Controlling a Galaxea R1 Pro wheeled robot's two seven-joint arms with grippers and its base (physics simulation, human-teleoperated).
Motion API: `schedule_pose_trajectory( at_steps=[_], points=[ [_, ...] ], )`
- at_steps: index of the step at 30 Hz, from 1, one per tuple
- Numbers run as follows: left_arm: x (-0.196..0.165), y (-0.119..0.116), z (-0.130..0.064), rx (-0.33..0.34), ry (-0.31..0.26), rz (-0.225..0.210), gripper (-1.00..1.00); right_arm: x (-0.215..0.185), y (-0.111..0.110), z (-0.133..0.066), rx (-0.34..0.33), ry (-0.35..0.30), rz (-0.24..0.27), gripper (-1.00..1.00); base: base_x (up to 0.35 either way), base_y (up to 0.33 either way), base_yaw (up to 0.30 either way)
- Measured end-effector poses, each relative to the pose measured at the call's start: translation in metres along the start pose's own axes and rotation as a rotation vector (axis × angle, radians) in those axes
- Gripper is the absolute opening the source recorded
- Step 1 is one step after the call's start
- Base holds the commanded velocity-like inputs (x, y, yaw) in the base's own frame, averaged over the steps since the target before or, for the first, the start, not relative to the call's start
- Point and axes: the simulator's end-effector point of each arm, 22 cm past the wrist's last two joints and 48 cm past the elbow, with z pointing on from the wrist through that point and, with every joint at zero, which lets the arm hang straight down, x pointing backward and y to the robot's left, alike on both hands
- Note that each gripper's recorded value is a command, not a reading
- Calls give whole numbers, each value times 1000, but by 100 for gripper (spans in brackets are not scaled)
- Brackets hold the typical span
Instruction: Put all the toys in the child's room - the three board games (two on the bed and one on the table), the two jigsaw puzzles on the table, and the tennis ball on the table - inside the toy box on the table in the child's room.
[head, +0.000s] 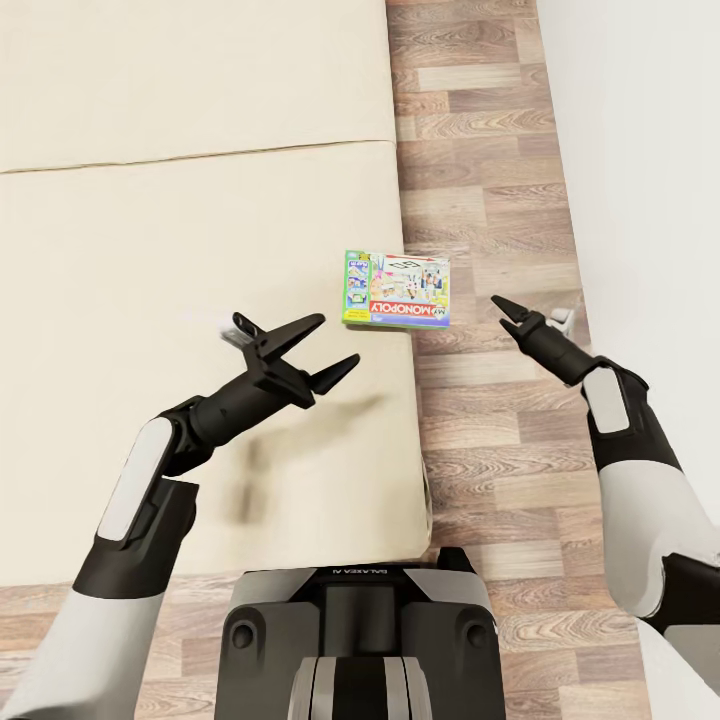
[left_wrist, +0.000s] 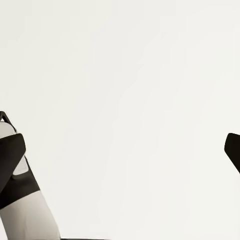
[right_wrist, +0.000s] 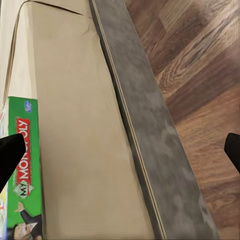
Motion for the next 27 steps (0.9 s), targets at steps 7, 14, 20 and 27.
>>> schedule_pose_trajectory(
  at_steps=[7,14,20,27],
  points=[
    [0,1,0,-3,0,-1,100,10,3,3,-9,1,17,100,0,0,0],
    [0,1,1,-4,3,0,100,8,5,2,-23,-12,41,100,0,0,0],
    [1,0,2,-3,7,2,100,2,9,0,-44,-33,83,100,0,0,0],
    [1,-1,2,-3,11,4,100,0,14,0,-68,-22,149,100,0,0,0]
  ],
)
